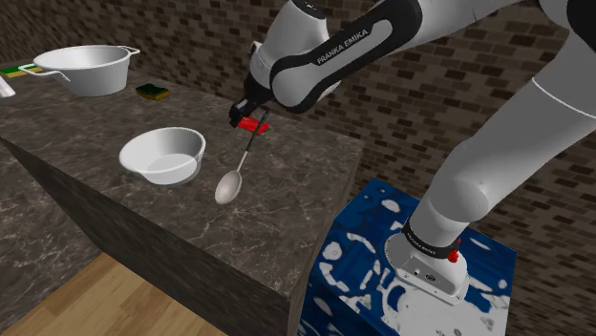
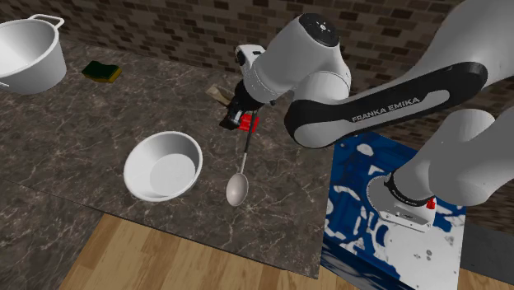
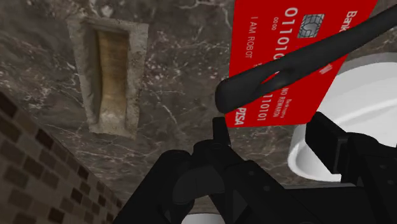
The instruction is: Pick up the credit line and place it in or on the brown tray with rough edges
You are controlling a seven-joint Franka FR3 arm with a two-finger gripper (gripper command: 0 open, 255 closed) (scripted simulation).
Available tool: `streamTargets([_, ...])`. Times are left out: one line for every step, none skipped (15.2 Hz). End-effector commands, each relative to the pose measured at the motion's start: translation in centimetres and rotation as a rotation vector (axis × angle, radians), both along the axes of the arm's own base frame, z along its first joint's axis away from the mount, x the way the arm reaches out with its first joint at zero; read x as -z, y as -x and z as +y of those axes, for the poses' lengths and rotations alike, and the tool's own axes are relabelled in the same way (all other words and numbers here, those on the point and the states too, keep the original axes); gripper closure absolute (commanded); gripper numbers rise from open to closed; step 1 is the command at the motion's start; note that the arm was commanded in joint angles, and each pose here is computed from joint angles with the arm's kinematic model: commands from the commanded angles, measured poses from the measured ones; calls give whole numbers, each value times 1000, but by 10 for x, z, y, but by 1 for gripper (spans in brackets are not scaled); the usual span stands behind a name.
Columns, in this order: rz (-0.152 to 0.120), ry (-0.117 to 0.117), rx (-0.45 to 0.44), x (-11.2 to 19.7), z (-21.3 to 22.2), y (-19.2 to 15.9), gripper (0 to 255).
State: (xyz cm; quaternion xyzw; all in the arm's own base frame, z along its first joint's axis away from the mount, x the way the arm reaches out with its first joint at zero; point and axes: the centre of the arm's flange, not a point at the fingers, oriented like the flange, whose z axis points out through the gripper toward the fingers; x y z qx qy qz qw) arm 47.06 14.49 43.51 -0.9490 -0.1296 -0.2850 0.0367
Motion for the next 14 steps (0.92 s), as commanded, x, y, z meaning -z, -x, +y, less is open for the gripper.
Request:
streamTargets([0, 1, -1, -1, -17, -19, 255])
streamTargets([0, 1, -1, -2, -26, -29, 255])
streamTargets([0, 1, -1, -2, -34, -39, 255])
streamTargets([0, 1, -1, -3, -43, -49, 255])
streamTargets([0, 1, -1, -3, -51, -59, 255])
streamTargets([0, 1, -1, -4, -60, -69, 255])
streamTargets([0, 1, -1, -4, -68, -79, 255])
streamTargets([0, 1, -1, -5, -77, -89, 255])
streamTargets([0, 1, -1, -5, -86, -99, 255])
streamTargets([0, 1, -1, -6, -94, -109, 255])
streamTargets([0, 1, -1, -6, -103, -120, 255])
streamTargets([0, 1, -1, -6, -106, -123, 255])
streamTargets([0, 1, -1, -1, -106, -123, 255])
streamTargets([0, 1, -1, 4, -106, -123, 255])
